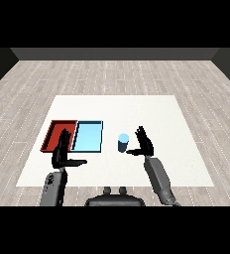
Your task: Pick the blue can and put it in the blue box
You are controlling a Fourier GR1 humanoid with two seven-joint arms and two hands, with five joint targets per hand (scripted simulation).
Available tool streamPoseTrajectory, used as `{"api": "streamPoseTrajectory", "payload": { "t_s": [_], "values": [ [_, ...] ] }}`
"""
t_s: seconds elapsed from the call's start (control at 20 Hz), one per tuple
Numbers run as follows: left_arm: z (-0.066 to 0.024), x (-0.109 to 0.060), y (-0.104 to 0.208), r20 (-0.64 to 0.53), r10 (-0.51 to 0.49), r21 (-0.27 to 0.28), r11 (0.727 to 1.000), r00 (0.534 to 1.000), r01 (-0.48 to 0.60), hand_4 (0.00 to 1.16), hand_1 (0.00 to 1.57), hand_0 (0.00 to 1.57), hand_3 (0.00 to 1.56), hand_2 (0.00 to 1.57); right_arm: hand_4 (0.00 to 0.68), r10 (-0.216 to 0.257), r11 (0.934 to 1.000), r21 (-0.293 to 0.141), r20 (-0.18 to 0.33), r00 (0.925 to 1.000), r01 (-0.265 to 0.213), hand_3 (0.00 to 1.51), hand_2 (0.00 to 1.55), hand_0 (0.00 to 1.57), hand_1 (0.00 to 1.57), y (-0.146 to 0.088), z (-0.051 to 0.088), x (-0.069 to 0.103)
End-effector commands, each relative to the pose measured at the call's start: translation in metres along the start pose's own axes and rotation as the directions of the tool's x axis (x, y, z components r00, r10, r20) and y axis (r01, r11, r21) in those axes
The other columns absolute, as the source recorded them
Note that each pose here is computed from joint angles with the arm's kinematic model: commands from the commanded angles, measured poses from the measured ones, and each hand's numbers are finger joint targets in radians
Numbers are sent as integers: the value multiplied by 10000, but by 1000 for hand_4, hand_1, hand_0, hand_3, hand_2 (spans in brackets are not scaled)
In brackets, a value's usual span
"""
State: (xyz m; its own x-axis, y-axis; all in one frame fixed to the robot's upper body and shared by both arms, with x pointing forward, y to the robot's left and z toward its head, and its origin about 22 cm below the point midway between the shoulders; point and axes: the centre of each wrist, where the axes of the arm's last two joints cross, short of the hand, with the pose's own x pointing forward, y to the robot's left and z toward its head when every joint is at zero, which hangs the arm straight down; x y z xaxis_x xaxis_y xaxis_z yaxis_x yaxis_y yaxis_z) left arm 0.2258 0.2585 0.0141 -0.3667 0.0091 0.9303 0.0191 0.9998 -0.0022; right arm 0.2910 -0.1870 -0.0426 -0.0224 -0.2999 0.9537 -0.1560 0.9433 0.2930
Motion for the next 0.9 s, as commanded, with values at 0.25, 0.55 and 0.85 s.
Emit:
{"api": "streamPoseTrajectory", "payload": {
  "t_s": [0.25,0.55,0.85],
  "values": [
    [87,-121,7,-43,30,73,10000,10000,-30,0,0,0,0,0,0,601,9978,292,-424,9973,-589,0,0,0,0,188,-224,-59],
    [-133,36,137,147,171,229,9996,9997,-174,0,0,0,0,0,0,1077,9940,280,-609,9923,-1061,0,0,0,0,405,-320,-396],
    [-12,97,0,-26,310,226,9993,9995,-309,0,0,0,0,0,0,1131,9925,569,-889,9896,-1083,0,0,0,0,560,-478,-326]
  ]
}}
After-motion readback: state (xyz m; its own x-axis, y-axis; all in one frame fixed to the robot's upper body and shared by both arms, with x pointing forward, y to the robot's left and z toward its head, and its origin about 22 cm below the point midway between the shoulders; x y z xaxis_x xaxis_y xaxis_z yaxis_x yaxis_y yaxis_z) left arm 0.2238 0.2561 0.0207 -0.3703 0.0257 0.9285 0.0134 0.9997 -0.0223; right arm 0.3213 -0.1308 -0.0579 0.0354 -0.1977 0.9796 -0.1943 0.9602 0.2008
